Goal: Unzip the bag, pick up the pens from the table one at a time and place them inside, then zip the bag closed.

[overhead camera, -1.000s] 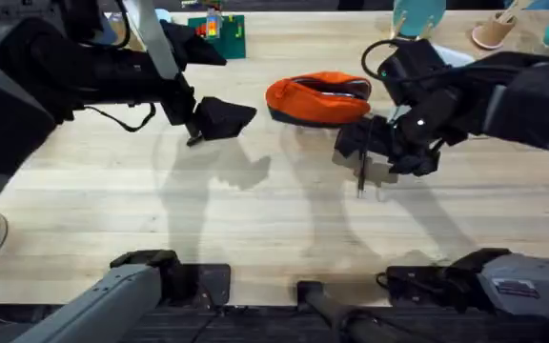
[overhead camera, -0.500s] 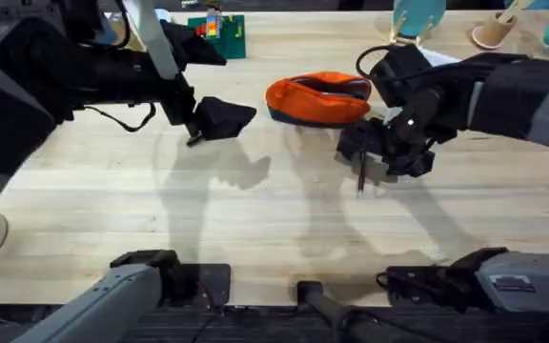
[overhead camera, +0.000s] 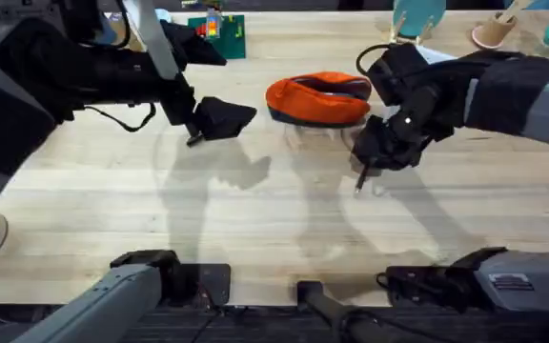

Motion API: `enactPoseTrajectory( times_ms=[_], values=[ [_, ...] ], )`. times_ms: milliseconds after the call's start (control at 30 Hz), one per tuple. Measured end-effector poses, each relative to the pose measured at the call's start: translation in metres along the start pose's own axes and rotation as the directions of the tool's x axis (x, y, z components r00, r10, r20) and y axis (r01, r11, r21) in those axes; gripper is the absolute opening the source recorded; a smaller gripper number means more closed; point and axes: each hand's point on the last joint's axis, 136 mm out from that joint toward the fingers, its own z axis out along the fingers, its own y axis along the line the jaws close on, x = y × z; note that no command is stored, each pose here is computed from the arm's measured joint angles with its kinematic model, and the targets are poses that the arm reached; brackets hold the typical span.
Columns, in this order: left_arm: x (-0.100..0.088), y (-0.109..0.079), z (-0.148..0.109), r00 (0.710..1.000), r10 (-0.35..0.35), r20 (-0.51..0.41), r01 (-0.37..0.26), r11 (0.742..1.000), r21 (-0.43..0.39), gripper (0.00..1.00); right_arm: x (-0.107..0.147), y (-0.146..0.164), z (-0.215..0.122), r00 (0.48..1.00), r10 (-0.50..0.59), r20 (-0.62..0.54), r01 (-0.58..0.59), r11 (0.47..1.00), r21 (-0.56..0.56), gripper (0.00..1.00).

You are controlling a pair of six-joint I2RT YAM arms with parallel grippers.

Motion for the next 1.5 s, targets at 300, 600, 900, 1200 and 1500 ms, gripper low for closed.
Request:
enactPoseTrajectory(
  times_ms=[300, 600, 900, 1200, 1500],
  values=[
    [0.0, 0.0, 0.0, 1.0, 0.0, 0.0, 0.0, 1.0, 0.0, 0.993, -0.001, 0.002, 0.0, 1.0, 0.014, 0.002, -0.014, 1.0, -0.007, 0.044],
    [0.0, 0.0, 0.0, 1.0, 0.0, 0.0, 0.0, 1.0, 0.0, 0.993, 0.006, -0.003, -0.003, 0.999, 0.017, -0.044, -0.016, 0.999, 0.03, 0.034],
    [0.0, 0.0, 0.0, 1.0, 0.0, 0.0, 0.0, 1.0, 0.0, 0.993, 0.02, -0.014, -0.026, 0.992, 0.021, -0.125, -0.01, 0.997, 0.082, 0.03],
    [0.0, 0.0, 0.0, 1.0, 0.0, 0.0, 0.0, 1.0, 0.0, 0.993, -0.012, 0.016, -0.078, 1.0, 0.02, 0.007, -0.019, 0.998, -0.066, 0.031],
    [0.0, 0.0, 0.0, 1.0, 0.0, 0.0, 0.0, 1.0, 0.0, 0.993, -0.06, 0.054, -0.126, 0.951, -0.179, 0.25, 0.225, 0.959, -0.17, 0.031]
  ],
)
